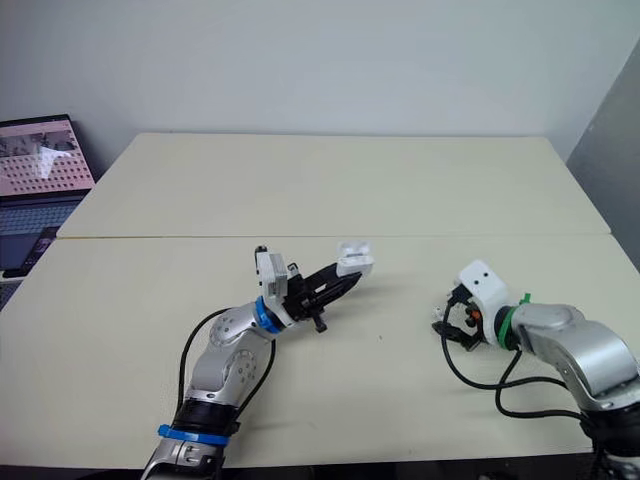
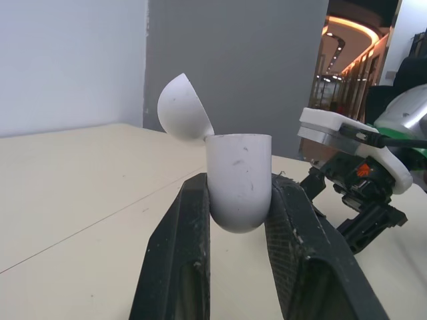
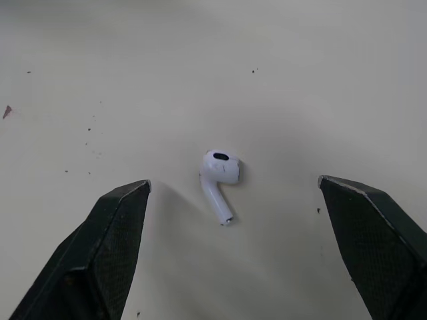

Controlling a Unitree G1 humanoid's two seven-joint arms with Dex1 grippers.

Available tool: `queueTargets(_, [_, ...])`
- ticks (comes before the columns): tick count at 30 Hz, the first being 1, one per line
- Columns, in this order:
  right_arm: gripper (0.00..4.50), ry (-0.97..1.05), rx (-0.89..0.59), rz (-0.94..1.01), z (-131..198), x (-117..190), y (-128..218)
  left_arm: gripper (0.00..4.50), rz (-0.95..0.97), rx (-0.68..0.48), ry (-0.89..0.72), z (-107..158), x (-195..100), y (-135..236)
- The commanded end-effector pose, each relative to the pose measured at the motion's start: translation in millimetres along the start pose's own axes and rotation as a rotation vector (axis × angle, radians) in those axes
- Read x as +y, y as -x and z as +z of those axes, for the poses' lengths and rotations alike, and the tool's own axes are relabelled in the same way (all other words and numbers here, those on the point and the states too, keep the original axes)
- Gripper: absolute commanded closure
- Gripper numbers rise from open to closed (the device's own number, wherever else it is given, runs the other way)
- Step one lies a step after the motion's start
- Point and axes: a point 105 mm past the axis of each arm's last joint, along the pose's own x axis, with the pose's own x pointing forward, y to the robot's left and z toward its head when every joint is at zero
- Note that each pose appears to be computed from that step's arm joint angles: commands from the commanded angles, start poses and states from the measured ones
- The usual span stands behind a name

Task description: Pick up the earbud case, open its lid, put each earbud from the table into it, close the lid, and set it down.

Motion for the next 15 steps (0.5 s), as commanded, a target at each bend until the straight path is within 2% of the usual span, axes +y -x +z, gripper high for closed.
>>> queueTargets(1, [0.28,0.03,0.017,0.004,2.0,1.7,-0.3,3.73,0.002,-0.025,-0.049,8.9,1.2,-1.7])
queueTargets(4, [0.88,0.042,0.034,0.002,-1.2,2.3,-1.1,3.73,0.008,-0.019,-0.052,7.5,2.0,-0.4])
queueTargets(11, [3.48,0.042,0.016,-0.013,0.9,1.1,-5.5,3.73,0.011,-0.014,-0.053,5.3,3.2,0.9])
queueTargets(15, [3.48,0.017,0.001,-0.001,0.9,2.8,-8.5,3.73,0.013,-0.013,-0.054,4.3,3.5,2.1])
